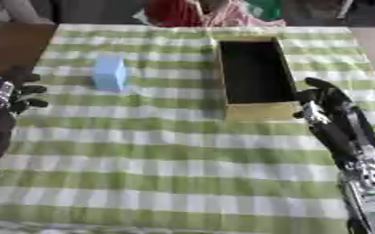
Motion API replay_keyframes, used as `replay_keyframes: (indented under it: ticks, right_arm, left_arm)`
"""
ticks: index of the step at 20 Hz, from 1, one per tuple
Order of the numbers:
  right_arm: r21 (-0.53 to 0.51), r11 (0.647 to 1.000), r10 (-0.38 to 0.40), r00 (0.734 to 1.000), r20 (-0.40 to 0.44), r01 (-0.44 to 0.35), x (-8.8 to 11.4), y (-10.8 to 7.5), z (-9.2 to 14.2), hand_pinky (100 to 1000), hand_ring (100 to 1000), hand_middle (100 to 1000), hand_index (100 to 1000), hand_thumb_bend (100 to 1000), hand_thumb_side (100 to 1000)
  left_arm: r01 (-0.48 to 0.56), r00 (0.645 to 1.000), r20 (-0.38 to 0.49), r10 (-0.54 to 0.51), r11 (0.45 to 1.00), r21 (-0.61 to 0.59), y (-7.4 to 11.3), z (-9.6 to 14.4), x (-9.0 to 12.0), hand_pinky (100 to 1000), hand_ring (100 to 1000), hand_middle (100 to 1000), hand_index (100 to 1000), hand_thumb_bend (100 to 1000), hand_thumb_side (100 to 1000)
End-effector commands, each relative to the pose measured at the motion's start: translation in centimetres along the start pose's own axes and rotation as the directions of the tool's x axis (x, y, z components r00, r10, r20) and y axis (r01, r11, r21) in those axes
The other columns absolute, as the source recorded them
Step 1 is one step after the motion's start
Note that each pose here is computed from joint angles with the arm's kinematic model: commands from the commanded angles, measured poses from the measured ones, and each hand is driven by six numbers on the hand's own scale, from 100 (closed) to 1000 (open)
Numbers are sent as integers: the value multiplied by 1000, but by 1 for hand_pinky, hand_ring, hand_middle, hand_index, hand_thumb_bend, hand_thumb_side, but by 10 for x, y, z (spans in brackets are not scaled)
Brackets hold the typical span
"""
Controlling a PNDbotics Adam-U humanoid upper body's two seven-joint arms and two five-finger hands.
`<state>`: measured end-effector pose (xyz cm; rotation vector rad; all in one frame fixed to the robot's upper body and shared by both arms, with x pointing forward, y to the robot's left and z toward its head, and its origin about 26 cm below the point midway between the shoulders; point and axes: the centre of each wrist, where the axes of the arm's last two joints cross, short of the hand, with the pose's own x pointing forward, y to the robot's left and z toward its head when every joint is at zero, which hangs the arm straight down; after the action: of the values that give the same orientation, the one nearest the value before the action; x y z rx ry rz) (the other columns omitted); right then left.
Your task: Pick up objects on the table and place them in the box.
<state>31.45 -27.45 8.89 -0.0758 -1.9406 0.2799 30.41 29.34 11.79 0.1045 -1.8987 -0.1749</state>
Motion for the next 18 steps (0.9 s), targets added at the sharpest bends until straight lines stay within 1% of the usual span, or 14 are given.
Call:
replay_keyframes:
  ticks: [1,3,6,7,9,11,13,14,15,18]
  right_arm:
    - [-3,1000,23,999,28,-22,8,-6,-2,585,773,634,859,100,487]
    - [-1,1000,24,999,27,-24,8,-6,-2,585,773,634,859,100,487]
    - [1,1000,26,999,25,-26,7,-6,-2,585,773,634,859,100,487]
    - [3,1000,26,999,25,-26,7,-6,-2,585,772,633,859,100,487]
    - [6,1000,27,999,24,-27,7,-6,-2,585,772,633,859,100,487]
    - [8,1000,29,999,21,-29,7,-6,-1,585,772,633,859,100,487]
    - [12,999,29,999,19,-29,6,-6,-1,585,772,633,859,100,487]
    - [16,999,29,999,18,-30,6,-5,-1,585,772,633,859,100,488]
    - [18,999,30,999,16,-30,6,-5,0,585,772,633,859,100,488]
    - [27,999,30,999,12,-30,5,-4,0,585,772,633,859,100,488]
  left_arm:
    - [91,994,57,-90,996,-17,14,-10,16,614,733,739,864,100,617]
    - [153,985,80,-150,988,-36,20,-17,24,617,740,749,866,100,592]
    - [274,958,111,-265,959,-73,28,-31,36,634,755,767,868,100,545]
    - [319,944,122,-307,944,-90,31,-35,40,645,763,777,871,100,524]
    - [423,902,152,-404,897,-127,37,-46,51,661,772,792,875,100,481]
    - [535,841,189,-507,831,-152,45,-60,65,679,780,805,877,100,424]
    - [635,769,227,-597,755,-164,53,-74,80,693,781,807,874,100,373]
    - [685,726,247,-642,708,-172,58,-82,88,701,779,807,871,109,351]
    - [727,684,264,-680,662,-181,62,-91,94,713,779,809,868,156,322]
    - [834,552,308,-775,511,-209,73,-116,108,731,777,808,864,234,287]
